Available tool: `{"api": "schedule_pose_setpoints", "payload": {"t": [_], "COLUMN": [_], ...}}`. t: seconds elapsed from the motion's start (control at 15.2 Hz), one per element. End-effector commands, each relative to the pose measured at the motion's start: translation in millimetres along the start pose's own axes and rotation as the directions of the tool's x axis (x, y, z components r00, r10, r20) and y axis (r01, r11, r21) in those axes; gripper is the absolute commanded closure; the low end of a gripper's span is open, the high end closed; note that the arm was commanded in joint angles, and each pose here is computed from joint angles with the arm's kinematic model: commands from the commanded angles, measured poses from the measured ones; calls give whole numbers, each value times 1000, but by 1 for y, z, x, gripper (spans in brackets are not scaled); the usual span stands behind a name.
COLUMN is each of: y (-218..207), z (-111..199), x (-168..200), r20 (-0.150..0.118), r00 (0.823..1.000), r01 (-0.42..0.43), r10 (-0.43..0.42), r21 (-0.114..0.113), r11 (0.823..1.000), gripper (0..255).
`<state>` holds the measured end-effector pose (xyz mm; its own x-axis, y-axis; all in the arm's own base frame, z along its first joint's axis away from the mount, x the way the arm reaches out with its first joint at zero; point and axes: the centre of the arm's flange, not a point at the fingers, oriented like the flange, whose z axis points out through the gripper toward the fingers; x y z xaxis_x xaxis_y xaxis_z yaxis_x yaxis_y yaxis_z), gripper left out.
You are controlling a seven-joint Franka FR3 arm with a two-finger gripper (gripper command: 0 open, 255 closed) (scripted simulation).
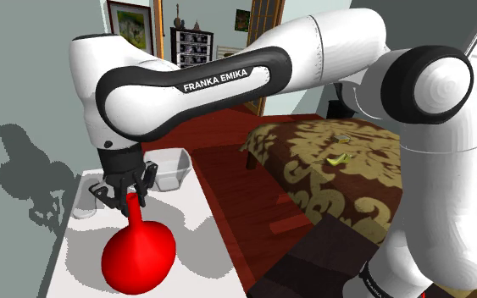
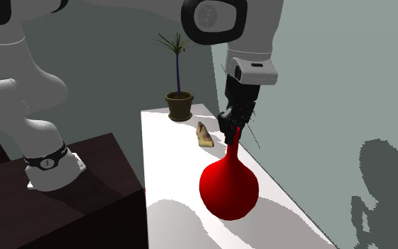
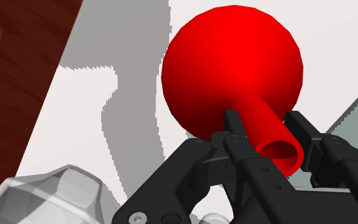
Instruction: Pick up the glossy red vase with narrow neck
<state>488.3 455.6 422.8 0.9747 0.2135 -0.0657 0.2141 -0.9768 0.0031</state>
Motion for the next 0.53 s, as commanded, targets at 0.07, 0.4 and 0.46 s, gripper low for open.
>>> {"api": "schedule_pose_setpoints", "payload": {"t": [0.07, 0.4, 0.46], "y": [0, 0, 0], "z": [-5, -31, -37], "x": [-1, -2, -3], "r20": [1, 1, 1], "r00": [1000, 1000, 1000], "r01": [0, 0, 0], "r10": [0, 0, 0], "r21": [0, 0, 0], "r11": [1000, 1000, 1000], "gripper": [255, 255, 255]}}
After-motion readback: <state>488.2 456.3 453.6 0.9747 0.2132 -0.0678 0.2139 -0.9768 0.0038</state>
